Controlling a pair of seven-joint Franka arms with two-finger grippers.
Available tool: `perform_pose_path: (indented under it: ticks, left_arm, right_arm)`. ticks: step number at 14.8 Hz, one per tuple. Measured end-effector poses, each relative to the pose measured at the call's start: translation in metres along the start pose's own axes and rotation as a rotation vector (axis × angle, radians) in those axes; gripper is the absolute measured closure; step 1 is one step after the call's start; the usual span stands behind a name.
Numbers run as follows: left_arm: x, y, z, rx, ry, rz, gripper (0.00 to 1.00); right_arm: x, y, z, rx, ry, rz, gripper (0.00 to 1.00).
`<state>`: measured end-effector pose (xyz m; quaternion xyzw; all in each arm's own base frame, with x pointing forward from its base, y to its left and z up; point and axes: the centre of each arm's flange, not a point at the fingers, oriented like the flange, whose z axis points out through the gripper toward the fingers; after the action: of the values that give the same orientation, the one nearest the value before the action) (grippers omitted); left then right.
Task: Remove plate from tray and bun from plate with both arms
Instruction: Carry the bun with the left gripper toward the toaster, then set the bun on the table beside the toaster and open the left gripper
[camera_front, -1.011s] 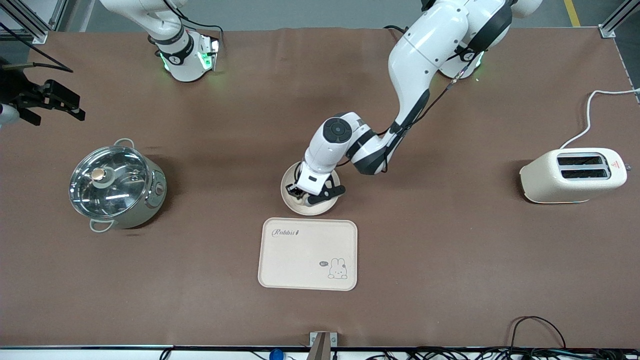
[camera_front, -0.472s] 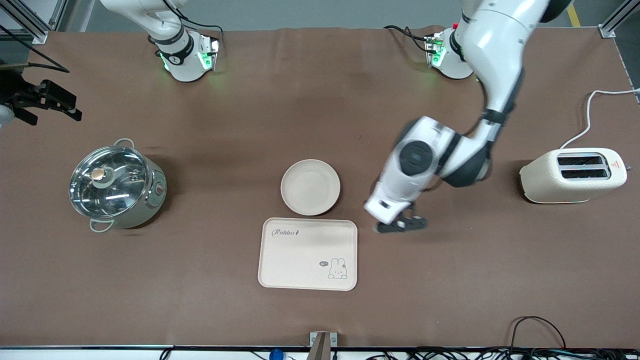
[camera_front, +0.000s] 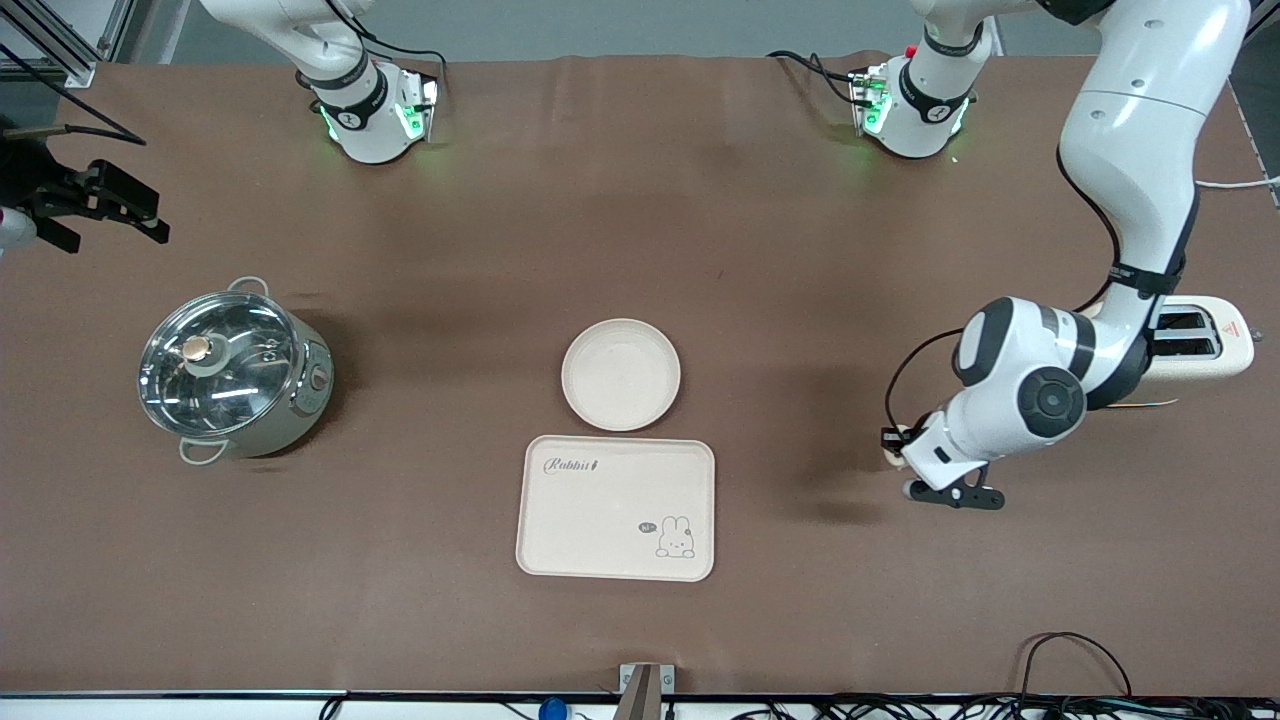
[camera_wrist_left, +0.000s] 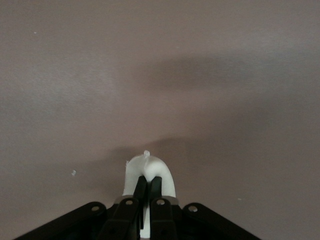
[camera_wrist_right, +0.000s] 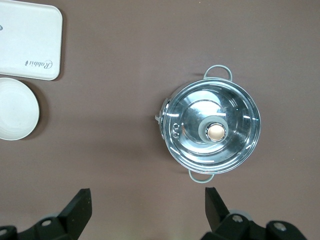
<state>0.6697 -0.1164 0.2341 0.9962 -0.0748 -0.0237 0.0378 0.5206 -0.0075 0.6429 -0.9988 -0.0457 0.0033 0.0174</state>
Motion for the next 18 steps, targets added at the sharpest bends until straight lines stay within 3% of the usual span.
perform_pose_path:
  ticks: [1,6,10,14,18]
  left_arm:
    - [0.001,-0.006,0.005,-0.005,0.004,0.013,0.89]
    - [0.006,-0.010,0.015,-0.018,0.039,0.044,0.39]
    - [0.025,-0.007,-0.063,0.008,0.105,0.050,0.03]
    - [0.017,-0.003,-0.181,0.068,0.158,0.047,0.00]
    - [-0.014,-0.004,-0.265,0.123,0.176,0.031,0.00]
  right_arm:
    - [0.000,0.000,0.000,0.000,0.000,0.000,0.00]
    - [0.000,-0.001,0.000,0.000,0.001,-0.001,0.00]
    - [0.001,-0.001,-0.001,-0.001,0.007,-0.002,0.00]
    - [0.002,-0.001,-0.001,-0.001,0.013,-0.002,0.00]
    - [0.002,0.000,-0.002,-0.002,0.019,0.000,0.00]
